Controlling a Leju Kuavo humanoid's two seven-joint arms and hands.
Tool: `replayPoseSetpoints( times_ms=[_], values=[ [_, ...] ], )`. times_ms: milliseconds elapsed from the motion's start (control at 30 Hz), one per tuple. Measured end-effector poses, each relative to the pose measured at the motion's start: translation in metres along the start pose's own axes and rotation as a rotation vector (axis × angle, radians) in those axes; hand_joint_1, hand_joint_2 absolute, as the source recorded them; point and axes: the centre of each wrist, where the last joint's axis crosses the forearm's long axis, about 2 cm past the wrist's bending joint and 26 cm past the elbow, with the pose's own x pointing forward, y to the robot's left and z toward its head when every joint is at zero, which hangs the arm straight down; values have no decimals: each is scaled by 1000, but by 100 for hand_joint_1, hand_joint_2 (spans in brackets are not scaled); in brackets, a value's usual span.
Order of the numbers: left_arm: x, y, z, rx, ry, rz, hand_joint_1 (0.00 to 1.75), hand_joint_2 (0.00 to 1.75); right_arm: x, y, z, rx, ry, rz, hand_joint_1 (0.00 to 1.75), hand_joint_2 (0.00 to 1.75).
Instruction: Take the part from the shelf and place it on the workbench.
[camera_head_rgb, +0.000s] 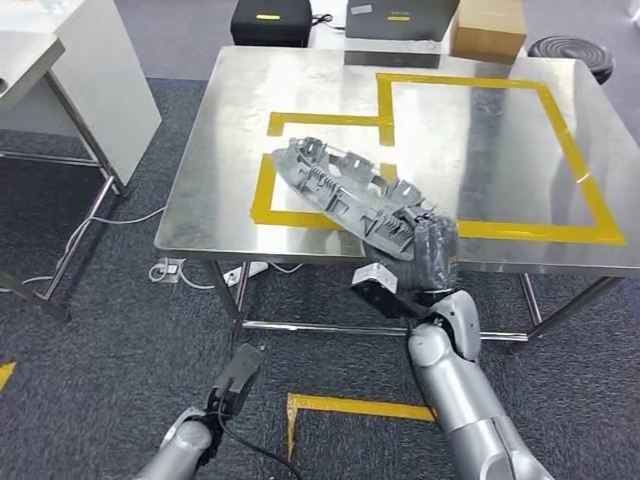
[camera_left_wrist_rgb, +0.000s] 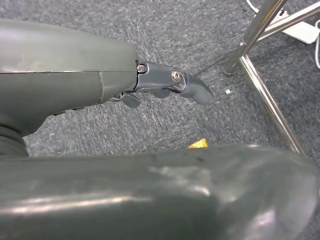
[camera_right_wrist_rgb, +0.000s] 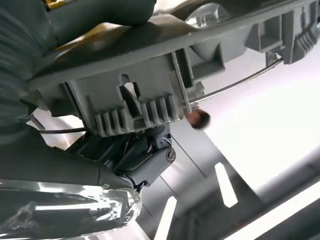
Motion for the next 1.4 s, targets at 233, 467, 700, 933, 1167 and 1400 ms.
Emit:
replayPoseSetpoints(
  times_ms=[233,467,700,933,1167,1400],
  values=[
    [2,-2,-1,-19,-1,-17,0,0,-23,-17,-2,-69,70,60,175,175],
    [5,-2,-3,-36,-4,-26,0,0,-30,-20,-2,-69,86,94,175,175],
    [5,-3,-3,-53,1,-41,0,0,-40,-15,6,33,155,164,175,175],
    [6,-4,-3,-61,5,-38,0,0,-47,-19,3,91,157,266,175,175],
    [5,-8,-3,-66,7,-27,0,0,-54,-17,14,102,215,244,175,175],
    [9,-6,-5,-59,-1,-28,0,0,-55,-11,2,73,290,144,175,175]
  ],
)
